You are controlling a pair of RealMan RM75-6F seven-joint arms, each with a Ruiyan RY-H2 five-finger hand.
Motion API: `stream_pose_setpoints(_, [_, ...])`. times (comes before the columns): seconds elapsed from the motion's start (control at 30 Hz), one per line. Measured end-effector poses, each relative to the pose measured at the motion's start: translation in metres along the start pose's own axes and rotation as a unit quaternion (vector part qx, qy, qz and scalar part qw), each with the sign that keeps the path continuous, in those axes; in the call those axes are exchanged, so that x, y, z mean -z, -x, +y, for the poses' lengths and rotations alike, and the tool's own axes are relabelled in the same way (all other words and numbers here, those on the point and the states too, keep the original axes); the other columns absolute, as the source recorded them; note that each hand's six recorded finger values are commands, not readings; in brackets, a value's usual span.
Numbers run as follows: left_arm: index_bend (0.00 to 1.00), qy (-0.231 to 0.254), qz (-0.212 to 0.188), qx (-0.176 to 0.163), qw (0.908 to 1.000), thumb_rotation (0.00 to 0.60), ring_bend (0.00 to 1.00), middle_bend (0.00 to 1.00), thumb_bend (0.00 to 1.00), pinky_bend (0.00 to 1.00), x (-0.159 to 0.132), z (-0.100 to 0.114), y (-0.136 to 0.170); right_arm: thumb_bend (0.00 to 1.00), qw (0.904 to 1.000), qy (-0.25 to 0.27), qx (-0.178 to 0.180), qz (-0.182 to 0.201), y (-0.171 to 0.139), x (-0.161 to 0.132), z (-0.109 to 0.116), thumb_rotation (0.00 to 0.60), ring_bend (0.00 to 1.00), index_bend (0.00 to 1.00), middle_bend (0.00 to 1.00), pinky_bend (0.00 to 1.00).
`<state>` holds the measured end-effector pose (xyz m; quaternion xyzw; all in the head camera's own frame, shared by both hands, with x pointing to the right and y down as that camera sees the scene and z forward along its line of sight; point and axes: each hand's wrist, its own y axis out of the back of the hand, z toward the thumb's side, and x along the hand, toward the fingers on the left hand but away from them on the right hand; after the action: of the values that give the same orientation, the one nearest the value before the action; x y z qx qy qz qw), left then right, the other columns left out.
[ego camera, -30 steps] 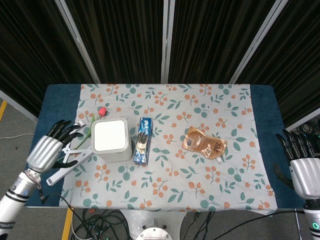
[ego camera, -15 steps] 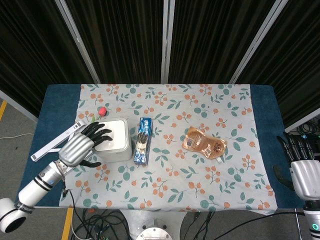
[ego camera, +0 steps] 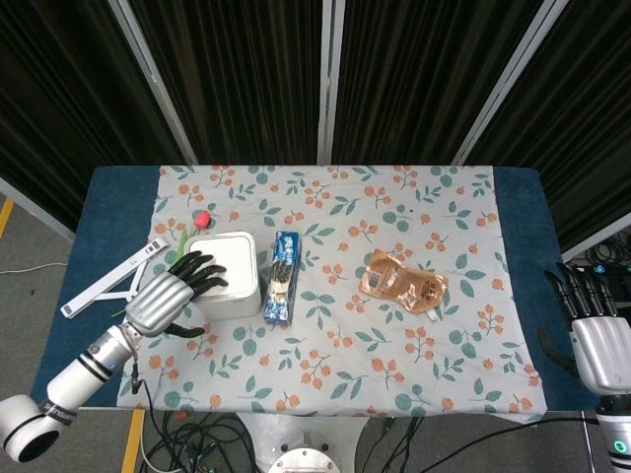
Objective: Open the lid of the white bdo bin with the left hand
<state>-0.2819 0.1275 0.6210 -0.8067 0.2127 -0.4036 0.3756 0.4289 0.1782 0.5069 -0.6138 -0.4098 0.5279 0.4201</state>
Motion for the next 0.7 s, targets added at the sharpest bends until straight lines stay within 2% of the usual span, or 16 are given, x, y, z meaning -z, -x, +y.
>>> stream_pose_setpoints(0.13, [0.25,0.003,0.001,-0.015,0.9999,0.6,0.07,0.24,0.03,0.0,0.001,0.006,0.001,0.33,1.0,0.001,0.001,0.001,0.0,0.0,0.0,0.58,0.0,0.0,0.0,0.0])
stream_pose_setpoints(0.23, [0.25,0.008,0.005,-0.049,0.9987,0.6,0.07,0.23,0.03,0.0,0.003,0.019,0.005,0.33,1.0,0.002,0.003,0.001,-0.001,0.001,0.001,0.578,0.0,0.0,0.0,0.0])
stream_pose_setpoints(0.4, [0.25,0.019,0.031,-0.125,0.9915,0.6,0.07,0.23,0.03,0.0,0.019,0.05,0.025,0.33,1.0,0.007,-0.003,0.0,-0.002,0.002,-0.002,0.579,0.0,0.0,0.0,0.0])
stream_pose_setpoints(0.57, [0.25,0.026,0.087,-0.177,0.9799,0.6,0.07,0.23,0.03,0.0,0.045,0.069,0.062,0.33,0.9999,0.012,-0.009,-0.003,-0.003,0.006,-0.005,0.58,0.0,0.0,0.0,0.0])
stream_pose_setpoints(0.7, [0.25,0.022,0.154,-0.18,0.9713,0.6,0.07,0.21,0.03,0.0,0.07,0.065,0.094,0.33,0.9997,0.018,-0.018,-0.006,-0.004,0.009,-0.01,0.58,0.0,0.0,0.0,0.0])
